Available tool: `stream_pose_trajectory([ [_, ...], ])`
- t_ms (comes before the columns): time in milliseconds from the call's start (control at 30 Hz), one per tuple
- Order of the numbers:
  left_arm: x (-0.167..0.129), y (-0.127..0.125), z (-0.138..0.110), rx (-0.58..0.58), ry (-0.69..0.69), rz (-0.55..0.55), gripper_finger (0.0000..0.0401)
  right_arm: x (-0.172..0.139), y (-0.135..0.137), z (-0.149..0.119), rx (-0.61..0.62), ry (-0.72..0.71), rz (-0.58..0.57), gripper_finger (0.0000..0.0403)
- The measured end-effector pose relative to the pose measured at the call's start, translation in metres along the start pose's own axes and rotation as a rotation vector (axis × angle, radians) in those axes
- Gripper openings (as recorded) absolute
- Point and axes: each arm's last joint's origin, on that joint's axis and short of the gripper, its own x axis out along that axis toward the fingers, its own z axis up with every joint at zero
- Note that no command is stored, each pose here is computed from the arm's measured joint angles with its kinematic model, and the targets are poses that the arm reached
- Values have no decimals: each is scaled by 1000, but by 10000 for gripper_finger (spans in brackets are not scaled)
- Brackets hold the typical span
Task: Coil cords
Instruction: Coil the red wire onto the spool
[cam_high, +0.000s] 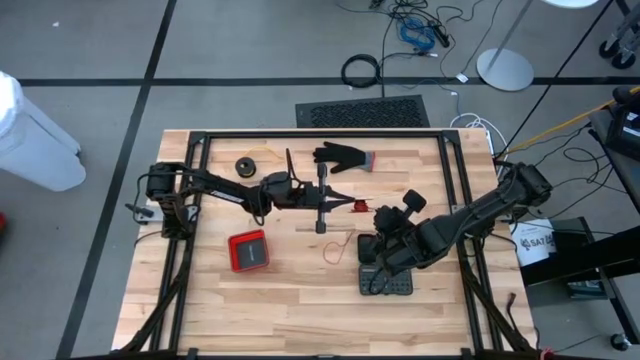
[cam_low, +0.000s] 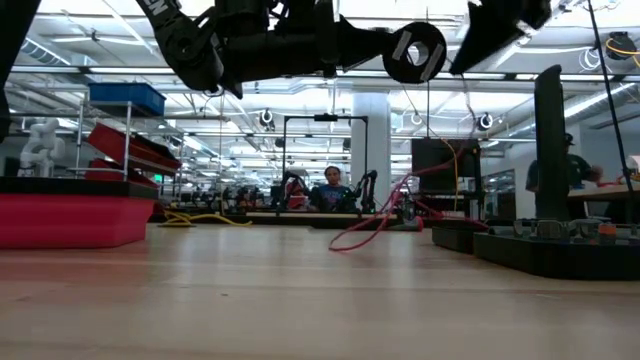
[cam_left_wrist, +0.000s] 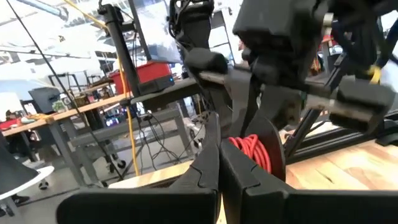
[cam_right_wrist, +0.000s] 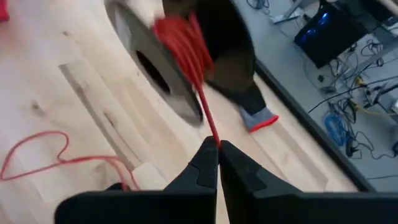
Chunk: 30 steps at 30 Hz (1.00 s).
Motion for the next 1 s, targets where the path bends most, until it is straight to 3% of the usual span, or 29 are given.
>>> stream_pose_trajectory([
  [433,0,1,4,3,-30,-4,0,35,24,-59,152,-31,95,29],
  [833,0,1,3,3,-27,0,0,38,29,-74,220,-185,86,29],
  [1000,0,1,3,3,-25,0,0,34,30,-84,233,-188,105,29],
])
